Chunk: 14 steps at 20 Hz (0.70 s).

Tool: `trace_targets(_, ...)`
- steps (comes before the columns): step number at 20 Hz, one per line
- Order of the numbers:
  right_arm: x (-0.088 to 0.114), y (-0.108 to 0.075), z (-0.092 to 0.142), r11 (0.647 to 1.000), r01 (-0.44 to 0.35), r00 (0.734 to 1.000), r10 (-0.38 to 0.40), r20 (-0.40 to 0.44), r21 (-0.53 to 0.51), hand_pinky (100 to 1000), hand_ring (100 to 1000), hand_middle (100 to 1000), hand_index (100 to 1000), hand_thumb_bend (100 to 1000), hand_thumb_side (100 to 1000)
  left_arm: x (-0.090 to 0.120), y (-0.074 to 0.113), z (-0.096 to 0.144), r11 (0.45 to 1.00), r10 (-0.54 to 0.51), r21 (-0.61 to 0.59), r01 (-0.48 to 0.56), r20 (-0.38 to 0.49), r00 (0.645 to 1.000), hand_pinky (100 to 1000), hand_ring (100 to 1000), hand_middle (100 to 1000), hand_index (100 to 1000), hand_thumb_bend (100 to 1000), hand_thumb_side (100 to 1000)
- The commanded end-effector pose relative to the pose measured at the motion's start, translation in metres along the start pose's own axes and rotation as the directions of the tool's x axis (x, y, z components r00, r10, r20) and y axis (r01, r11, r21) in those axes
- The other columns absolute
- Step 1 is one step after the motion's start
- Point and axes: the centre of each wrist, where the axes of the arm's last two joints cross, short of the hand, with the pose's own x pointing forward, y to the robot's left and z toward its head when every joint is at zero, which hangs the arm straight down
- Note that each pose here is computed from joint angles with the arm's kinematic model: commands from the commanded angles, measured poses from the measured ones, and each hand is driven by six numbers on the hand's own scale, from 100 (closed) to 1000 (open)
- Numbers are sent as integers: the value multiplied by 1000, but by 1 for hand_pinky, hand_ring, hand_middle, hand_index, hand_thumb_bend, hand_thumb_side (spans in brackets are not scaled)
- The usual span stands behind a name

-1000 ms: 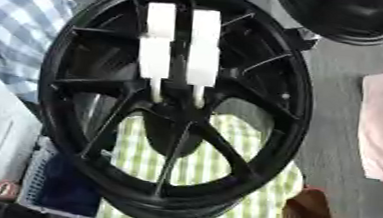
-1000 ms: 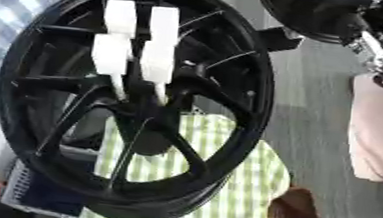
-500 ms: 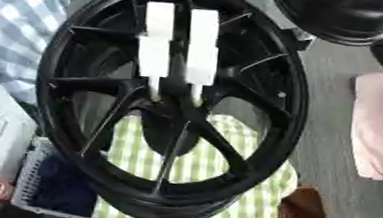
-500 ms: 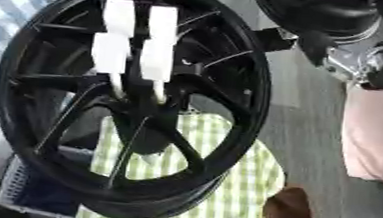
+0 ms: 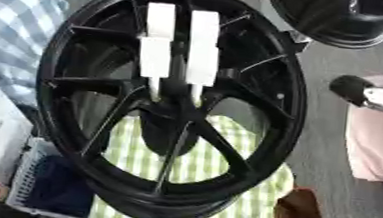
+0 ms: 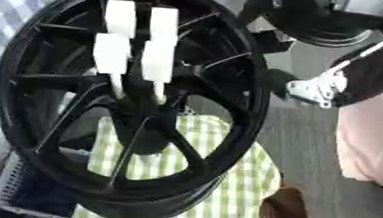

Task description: Pull the pin out of the wheel hub.

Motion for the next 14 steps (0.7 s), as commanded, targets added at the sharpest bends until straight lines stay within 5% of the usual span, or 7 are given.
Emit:
trace_targets(1, -8, -4, -11, 998, -34, 999, 35, -26, 54, 889, 823, 776, 839, 296, 534, 6, 3, -4, 1000, -21, -23, 21, 25, 999, 718, 647, 624, 785, 100, 767)
trace_targets(6, -23, -8, -36, 992, -55, 998, 58, -19, 115, 886, 820, 773, 835, 302, 528, 5, 3, -4, 999, -20, -29, 21, 22, 1000, 718, 647, 625, 785, 100, 768)
trace_targets(14, -44, -32, -54, 990, 40, 996, -29, -80, 138, 882, 817, 768, 828, 303, 506, 5, 2, -5, 999, -18, -35, 19, 21, 1000, 718, 649, 625, 785, 100, 769)
